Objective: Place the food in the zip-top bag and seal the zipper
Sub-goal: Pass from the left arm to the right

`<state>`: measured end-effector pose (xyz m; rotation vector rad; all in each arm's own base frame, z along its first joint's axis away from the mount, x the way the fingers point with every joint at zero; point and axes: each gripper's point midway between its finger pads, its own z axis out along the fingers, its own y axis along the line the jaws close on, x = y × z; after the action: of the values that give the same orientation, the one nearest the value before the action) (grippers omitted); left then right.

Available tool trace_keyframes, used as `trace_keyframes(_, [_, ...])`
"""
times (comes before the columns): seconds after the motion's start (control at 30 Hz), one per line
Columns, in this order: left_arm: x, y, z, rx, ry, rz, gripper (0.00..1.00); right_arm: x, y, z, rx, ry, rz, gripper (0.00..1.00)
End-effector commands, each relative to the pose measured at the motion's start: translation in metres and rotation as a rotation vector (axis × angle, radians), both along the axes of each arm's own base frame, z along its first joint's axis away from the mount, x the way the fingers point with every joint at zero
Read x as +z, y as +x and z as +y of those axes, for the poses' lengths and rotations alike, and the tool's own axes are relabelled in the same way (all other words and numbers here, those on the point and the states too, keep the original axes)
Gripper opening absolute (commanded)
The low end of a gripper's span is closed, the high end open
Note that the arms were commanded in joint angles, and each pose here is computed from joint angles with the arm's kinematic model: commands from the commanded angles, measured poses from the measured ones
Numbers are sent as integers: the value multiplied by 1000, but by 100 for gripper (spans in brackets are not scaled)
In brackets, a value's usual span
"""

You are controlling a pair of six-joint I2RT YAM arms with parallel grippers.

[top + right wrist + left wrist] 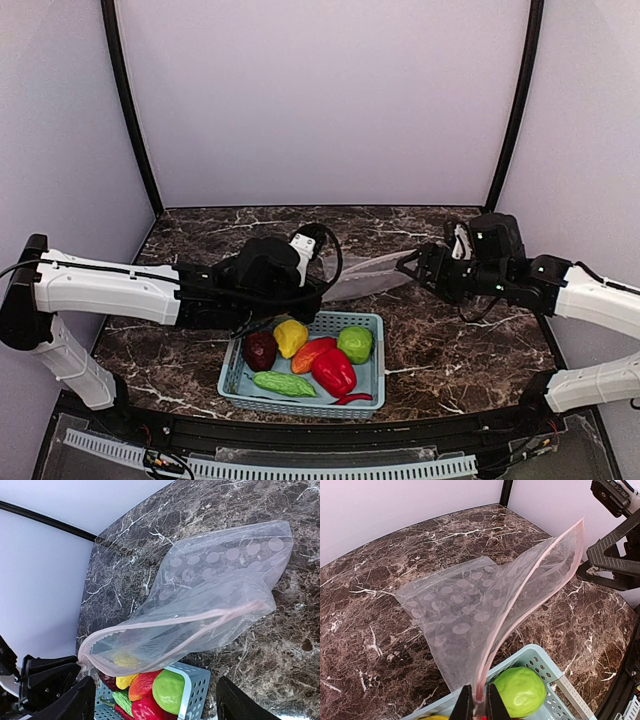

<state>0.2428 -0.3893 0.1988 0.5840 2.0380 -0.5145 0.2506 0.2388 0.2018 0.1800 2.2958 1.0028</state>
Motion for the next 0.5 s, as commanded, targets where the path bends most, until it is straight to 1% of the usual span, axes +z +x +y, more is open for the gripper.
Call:
trace_keyframes(0.0, [4,-5,-2,-14,-39,6,1,10,5,16,13,77,-20,79])
trace_keyframes(0.13, [2,-6,-2,-17,-38,9,1,11,10,20,10,72,-25,76])
trace_keyframes(0.27, [2,-6,-1,-12,-44,13,1,7,15,19,-13,60,-23,67])
trace_keyframes(0.47, [1,-9,-5,-43,-61,17,1,-3,19,20,-31,58,-11,37])
